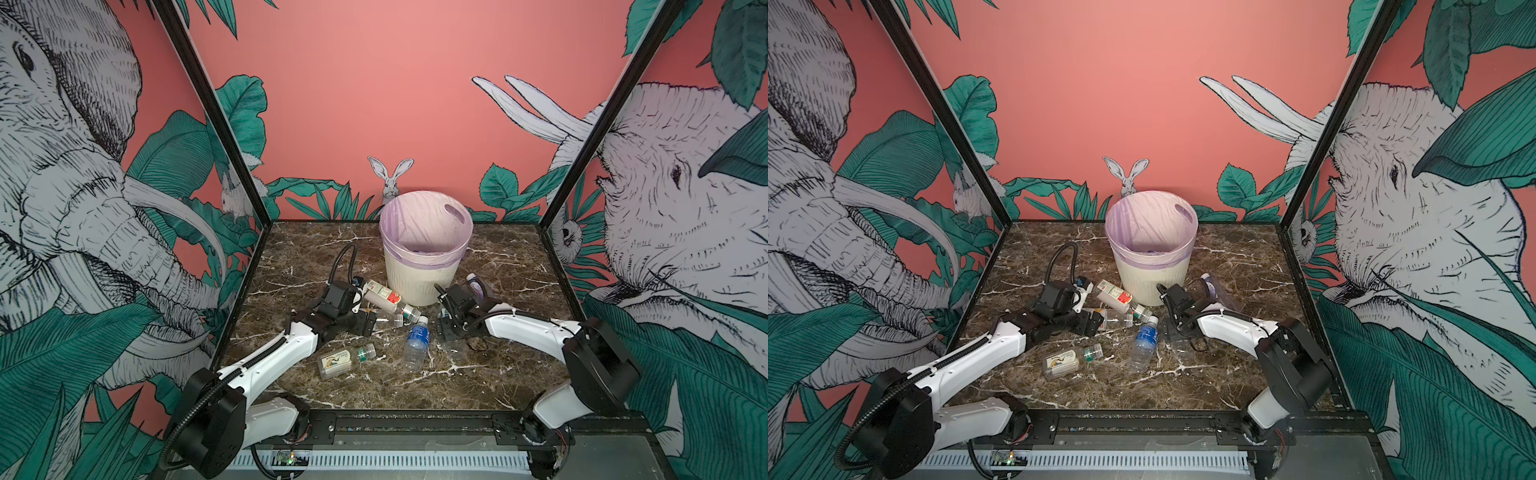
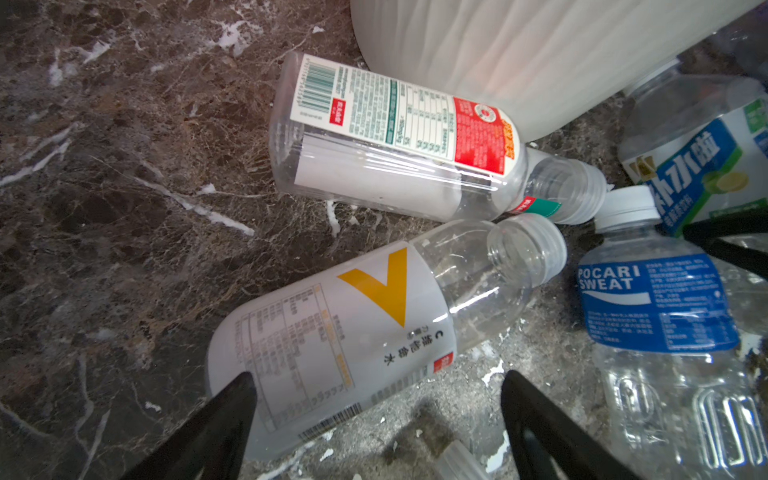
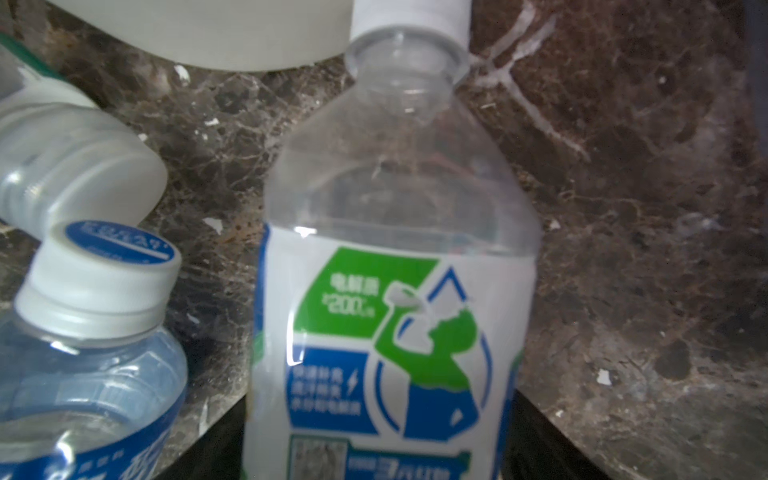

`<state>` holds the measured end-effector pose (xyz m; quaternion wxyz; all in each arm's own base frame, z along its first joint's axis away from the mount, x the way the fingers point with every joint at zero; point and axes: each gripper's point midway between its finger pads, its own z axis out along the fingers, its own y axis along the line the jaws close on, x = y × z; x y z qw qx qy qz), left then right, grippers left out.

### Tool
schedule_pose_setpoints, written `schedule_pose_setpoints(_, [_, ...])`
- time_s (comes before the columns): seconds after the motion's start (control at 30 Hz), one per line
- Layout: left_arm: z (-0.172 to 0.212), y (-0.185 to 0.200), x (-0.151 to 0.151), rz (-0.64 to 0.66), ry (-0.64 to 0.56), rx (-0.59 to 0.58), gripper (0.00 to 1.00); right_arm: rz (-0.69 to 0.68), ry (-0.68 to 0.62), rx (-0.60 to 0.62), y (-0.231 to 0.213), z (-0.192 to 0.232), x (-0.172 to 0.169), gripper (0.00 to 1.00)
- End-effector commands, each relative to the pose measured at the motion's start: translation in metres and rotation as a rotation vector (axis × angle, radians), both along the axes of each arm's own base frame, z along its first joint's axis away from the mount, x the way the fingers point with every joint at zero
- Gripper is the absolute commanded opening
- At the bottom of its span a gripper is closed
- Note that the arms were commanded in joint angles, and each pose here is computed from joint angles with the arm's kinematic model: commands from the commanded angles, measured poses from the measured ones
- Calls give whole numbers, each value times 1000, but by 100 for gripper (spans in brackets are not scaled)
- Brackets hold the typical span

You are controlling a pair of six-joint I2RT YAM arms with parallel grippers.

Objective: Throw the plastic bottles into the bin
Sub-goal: 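Lower the right gripper onto the green-and-blue label water bottle and grasp it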

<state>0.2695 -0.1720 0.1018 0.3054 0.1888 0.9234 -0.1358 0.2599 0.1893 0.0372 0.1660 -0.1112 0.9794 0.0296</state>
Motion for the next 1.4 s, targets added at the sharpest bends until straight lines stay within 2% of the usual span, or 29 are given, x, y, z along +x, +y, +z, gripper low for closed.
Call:
schedule_pose_setpoints(0.0, [4, 0, -1, 0, -12, -20, 93, 20, -8, -23, 4, 0, 4, 78])
schedule_pose_setpoints(0.3, [4, 0, -1, 0, -12, -21, 93, 34, -30, -49, 0, 0, -1, 59])
schedule_pose_setpoints(0.57, [7, -1, -1, -4, -16, -28, 93, 37, -128, 11, -8, 26, -10, 45])
schedule_pose_setpoints(1.13, [12, -6, 0, -16, -26, -52, 93, 34, -313, 121, -33, 67, -30, 37])
schedule_pose_setpoints(1.37, [14, -9, 2, -21, -26, -64, 92, 52, -436, 189, -41, 98, -36, 35])
